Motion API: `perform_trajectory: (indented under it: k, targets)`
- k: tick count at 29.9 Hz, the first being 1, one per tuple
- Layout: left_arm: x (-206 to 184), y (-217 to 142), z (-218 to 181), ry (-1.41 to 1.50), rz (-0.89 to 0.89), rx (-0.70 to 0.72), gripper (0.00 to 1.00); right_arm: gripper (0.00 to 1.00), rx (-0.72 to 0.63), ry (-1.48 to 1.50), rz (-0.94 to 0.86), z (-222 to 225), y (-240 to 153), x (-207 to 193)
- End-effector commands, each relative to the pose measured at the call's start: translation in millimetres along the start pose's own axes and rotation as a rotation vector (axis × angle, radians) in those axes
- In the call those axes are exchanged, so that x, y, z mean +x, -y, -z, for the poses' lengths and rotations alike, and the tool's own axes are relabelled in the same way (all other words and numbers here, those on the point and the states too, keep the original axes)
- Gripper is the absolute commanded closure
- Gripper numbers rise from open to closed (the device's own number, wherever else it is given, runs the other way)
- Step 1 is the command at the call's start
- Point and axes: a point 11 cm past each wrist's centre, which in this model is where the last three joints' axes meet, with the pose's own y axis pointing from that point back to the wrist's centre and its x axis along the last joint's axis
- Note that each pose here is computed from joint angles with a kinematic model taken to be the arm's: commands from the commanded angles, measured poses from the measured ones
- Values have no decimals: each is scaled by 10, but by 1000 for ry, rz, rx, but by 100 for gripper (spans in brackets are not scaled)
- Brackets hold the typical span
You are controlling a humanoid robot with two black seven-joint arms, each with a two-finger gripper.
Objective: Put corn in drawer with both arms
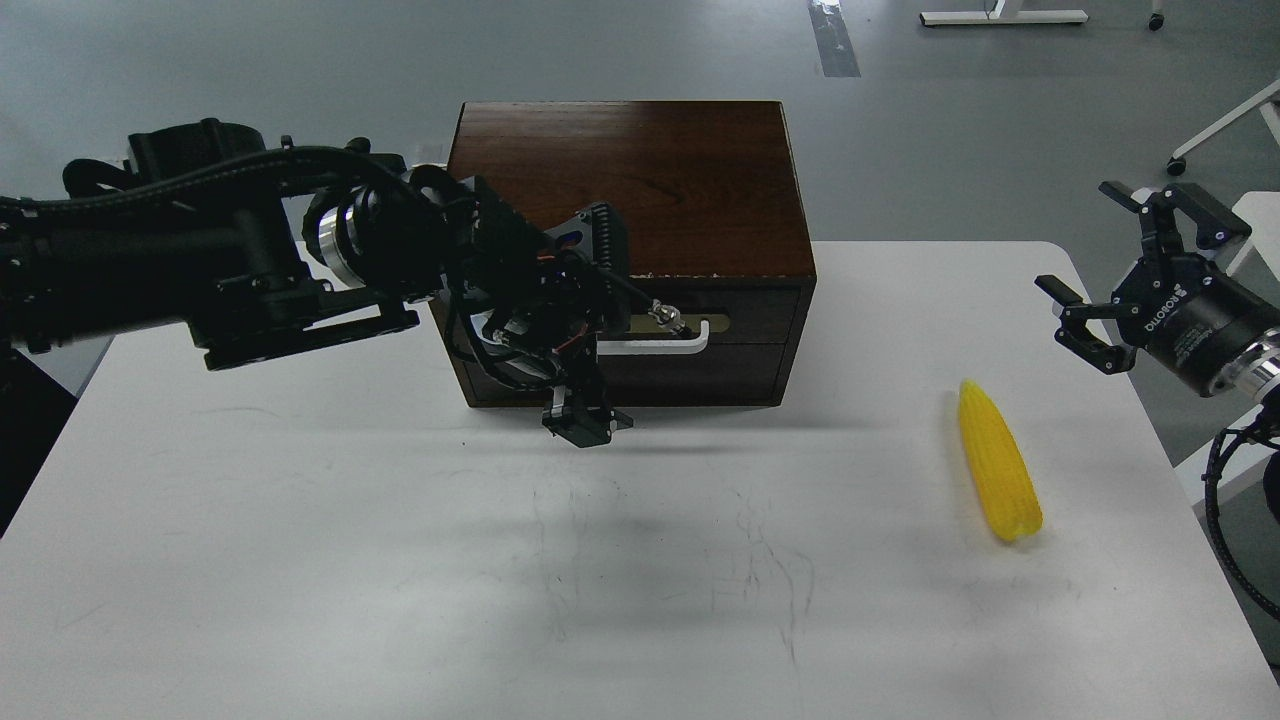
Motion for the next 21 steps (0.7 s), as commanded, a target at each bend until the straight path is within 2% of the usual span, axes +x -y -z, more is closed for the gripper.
perform_trajectory:
  k: [1,21]
  targets:
    - [-3,-1,8,-2,1,2,2,0,1,-1,1,5,3,-2]
    - [12,45,-37,4,2,-11,2,0,0,0,0,-1,-1,0]
